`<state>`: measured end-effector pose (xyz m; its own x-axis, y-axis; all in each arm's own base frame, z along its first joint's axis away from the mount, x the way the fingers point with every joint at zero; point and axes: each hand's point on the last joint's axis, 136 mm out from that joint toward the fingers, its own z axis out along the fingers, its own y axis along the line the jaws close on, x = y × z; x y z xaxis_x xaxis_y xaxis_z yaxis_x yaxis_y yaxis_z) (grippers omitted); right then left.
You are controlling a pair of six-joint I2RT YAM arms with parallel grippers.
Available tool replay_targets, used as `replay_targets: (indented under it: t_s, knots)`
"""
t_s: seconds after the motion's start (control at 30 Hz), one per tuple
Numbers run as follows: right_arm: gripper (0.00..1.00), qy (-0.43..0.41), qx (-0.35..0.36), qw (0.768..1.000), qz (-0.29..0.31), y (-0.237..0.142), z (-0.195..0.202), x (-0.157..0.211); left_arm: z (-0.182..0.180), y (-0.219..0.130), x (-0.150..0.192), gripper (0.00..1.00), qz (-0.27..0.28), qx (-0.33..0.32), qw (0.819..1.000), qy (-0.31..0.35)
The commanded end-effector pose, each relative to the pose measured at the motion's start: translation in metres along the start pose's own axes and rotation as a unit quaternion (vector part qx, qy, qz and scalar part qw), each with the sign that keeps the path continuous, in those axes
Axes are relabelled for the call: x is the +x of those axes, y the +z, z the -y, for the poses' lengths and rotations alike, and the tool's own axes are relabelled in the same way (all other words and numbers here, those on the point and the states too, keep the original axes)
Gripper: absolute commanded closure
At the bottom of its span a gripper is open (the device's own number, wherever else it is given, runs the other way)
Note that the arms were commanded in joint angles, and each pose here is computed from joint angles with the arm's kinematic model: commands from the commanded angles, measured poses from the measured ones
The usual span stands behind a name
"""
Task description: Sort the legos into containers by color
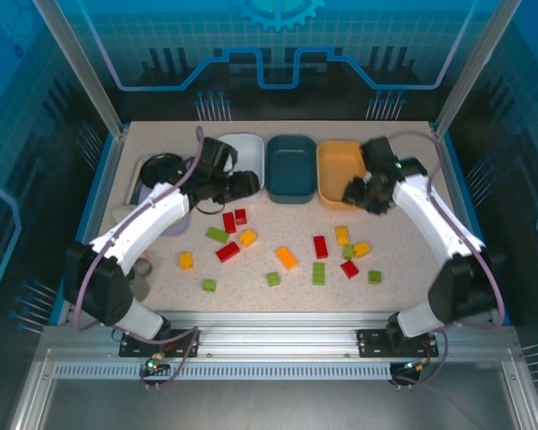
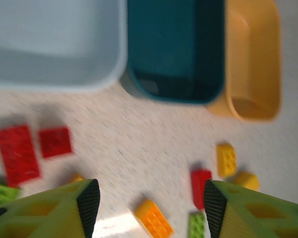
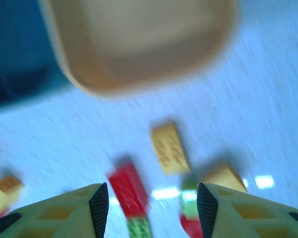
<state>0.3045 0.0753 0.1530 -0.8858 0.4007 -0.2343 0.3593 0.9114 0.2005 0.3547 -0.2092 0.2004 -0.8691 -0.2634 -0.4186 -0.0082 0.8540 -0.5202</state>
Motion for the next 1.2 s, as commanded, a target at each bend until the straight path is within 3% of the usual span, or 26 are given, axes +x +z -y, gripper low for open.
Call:
replay_targets:
  t_s: [0.0, 0.17, 0.3, 0.5, 0.77, 0.93, 1.17]
  knots:
    - [0.47, 0.133, 0.078, 0.985, -0.075, 0.011, 0.062, 0.066, 0.035, -0.002, 0.035, 0.35, -0.016, 0.063, 0.997, 0.034]
    - [0.37, 0.228, 0.092, 0.963, -0.113, 0.031, 0.097, 0.11, 0.046, 0.009, 0.091, 0.34, -0.071, 0.088, 0.992, 0.056]
    - [0.34, 0.324, 0.067, 0.935, -0.131, 0.051, 0.104, 0.118, 0.059, 0.015, 0.116, 0.34, -0.099, 0.095, 0.987, 0.078]
    - [0.31, 0.431, 0.033, 0.893, -0.126, 0.067, 0.105, 0.114, 0.075, 0.019, 0.127, 0.34, -0.112, 0.104, 0.984, 0.096]
    - [0.3, 0.484, 0.022, 0.863, -0.139, 0.084, 0.115, 0.124, 0.079, 0.016, 0.131, 0.34, -0.116, 0.107, 0.981, 0.11]
    - [0.38, 0.495, 0.013, 0.858, -0.14, 0.094, 0.118, 0.124, 0.082, 0.014, 0.131, 0.34, -0.116, 0.116, 0.98, 0.114]
    - [0.67, 0.494, 0.013, 0.859, -0.133, 0.1, 0.118, 0.118, 0.098, 0.012, 0.132, 0.34, -0.119, 0.161, 0.975, 0.1]
